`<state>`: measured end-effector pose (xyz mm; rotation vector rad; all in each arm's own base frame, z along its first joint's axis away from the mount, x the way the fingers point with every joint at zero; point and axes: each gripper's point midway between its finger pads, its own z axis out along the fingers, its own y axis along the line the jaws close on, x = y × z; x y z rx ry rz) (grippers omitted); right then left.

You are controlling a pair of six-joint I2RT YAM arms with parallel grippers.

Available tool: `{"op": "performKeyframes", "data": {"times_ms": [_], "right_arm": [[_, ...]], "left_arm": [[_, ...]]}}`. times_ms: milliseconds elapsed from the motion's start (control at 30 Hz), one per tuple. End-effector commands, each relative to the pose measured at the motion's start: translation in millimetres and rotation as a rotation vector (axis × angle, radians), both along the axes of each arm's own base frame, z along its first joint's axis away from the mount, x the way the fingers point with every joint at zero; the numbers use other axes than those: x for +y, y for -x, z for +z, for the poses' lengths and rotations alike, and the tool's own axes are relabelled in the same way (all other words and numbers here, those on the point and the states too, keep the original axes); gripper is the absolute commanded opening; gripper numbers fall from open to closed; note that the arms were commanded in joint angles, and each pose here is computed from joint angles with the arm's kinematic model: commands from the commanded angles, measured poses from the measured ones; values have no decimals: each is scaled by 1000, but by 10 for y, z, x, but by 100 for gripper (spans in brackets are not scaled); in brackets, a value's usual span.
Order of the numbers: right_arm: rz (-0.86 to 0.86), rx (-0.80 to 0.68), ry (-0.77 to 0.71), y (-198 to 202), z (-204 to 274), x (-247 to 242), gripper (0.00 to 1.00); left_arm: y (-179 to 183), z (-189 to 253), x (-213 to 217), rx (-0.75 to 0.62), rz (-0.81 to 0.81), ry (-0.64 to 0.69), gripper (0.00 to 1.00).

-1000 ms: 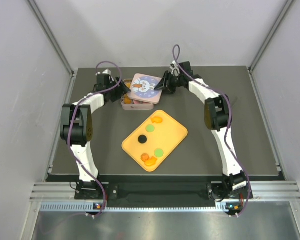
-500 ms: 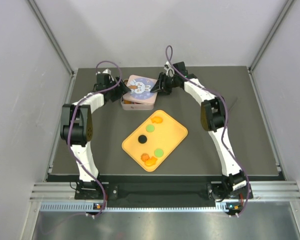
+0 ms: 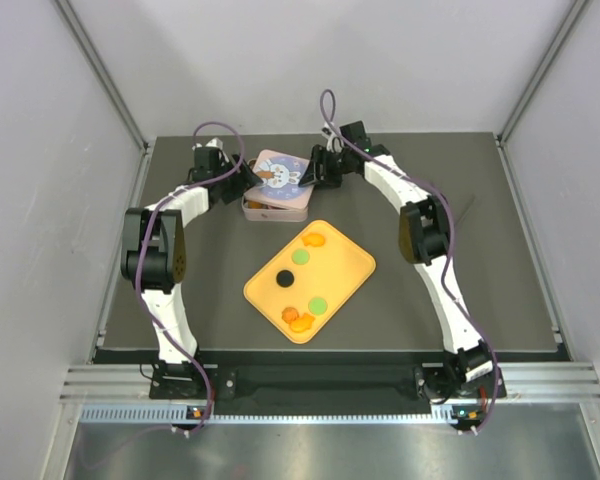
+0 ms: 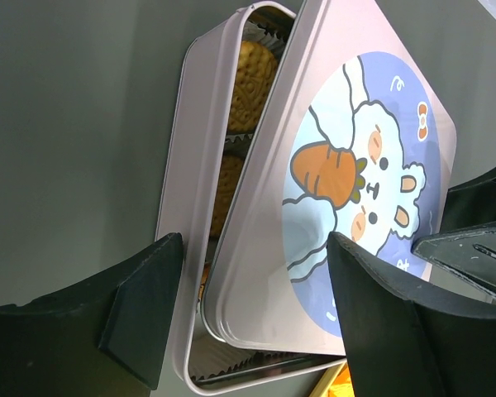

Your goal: Pack the cookies

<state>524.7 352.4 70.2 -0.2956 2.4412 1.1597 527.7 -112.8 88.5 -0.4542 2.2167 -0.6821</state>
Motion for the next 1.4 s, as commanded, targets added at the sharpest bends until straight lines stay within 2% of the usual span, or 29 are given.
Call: {"op": "performKeyframes", "data": {"times_ms": [0,300,433,667,1367], "right_arm": [[45,-56,124,168,-32,99,59],[76,-116,207,248,-46,162,65],[88,-153,233,263,1,177,72],[103,-205,219,265,159,224,78],[112,-294,280,307,319,245,90]], "left_arm": [[-38,127,-126,-51,-36,13,75],[14,182,-163,-56,-36,17,72],[61,166,-170,-50,-36,16,70],[97,214,-166,-57,-30,15,68],[294,268,-173,-37,-15,-8,61]]}}
